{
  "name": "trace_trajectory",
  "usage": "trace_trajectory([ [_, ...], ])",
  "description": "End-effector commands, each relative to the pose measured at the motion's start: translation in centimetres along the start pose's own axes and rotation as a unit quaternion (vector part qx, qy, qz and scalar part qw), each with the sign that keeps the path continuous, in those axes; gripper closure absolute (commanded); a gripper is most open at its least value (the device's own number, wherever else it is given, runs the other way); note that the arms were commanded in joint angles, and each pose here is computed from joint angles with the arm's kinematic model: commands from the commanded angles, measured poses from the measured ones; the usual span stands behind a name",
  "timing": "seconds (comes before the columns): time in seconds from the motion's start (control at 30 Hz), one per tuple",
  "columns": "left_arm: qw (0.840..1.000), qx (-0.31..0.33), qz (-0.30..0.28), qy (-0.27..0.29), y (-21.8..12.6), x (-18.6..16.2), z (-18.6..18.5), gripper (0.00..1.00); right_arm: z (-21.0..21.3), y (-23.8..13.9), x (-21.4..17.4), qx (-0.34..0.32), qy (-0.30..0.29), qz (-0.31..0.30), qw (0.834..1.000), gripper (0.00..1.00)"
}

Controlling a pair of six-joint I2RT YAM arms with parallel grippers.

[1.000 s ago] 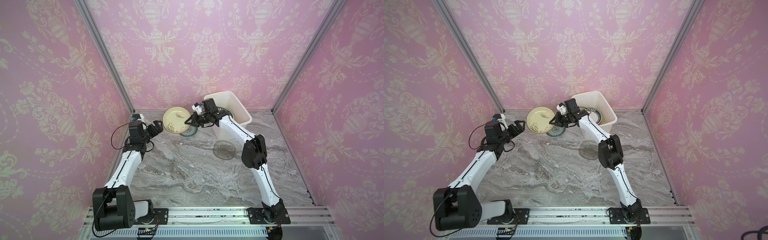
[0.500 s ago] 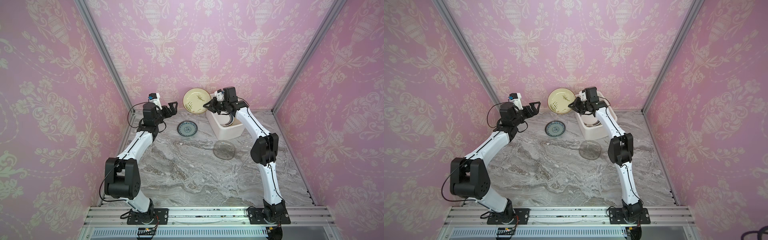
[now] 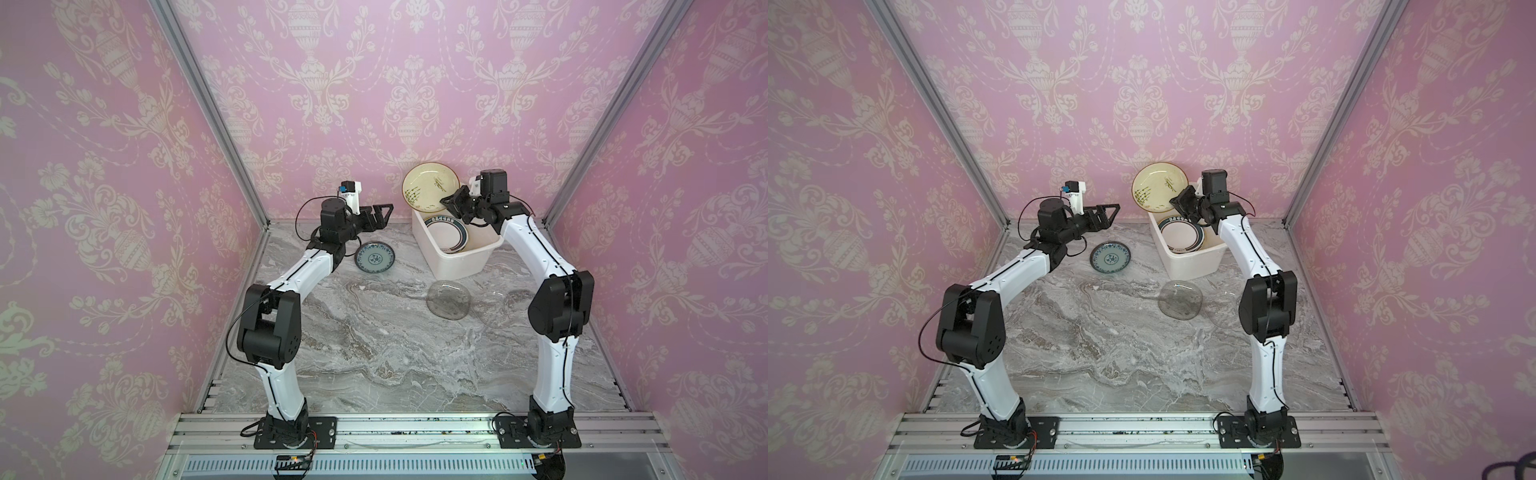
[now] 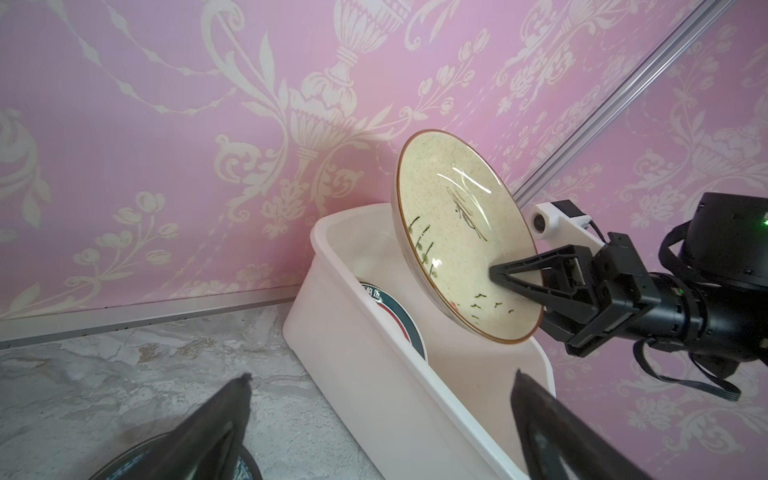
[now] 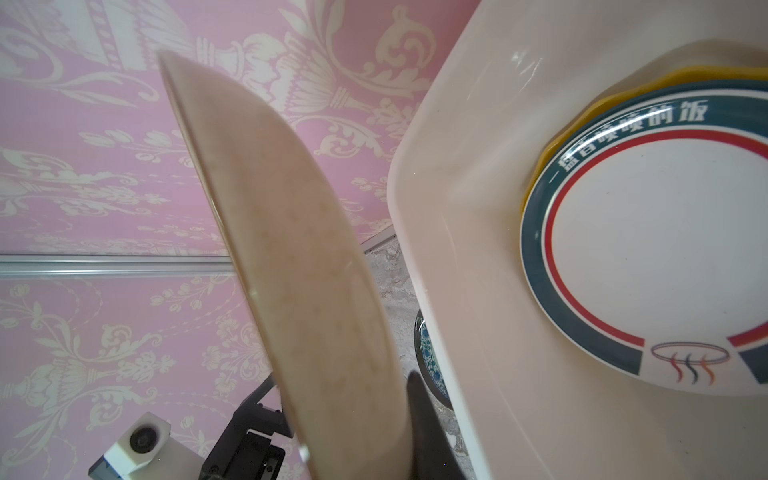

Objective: Place the plates into the plastic bin on the countertop
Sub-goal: 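Carry the upright cream plate over the bin with the right gripper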

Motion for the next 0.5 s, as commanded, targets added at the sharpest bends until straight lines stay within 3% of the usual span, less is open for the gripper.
trace_trajectory([
  [0.0,0.999,-0.046,0.007,0.026,1.1,0.4,-2.2,0.01,2.8,-3.1,3.2,0.037,-0.002,-0.071,0.997,1.0],
  [0.47,0.999,-0.039,0.015,0.031,2.9,-0.6,-1.2,0.01,-4.3,-2.1,2.5,-0.038,0.154,-0.127,0.979,1.0],
])
Point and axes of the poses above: each gripper's point midway between its finger pads, its own y axis out along the fingers, its own z axis along the line the jaws close on, x = y × z, the point moved 3 cm from there along -y, back along the fingers, and after that the axes turned 14 degrees about -y, right-handed, at the moved point
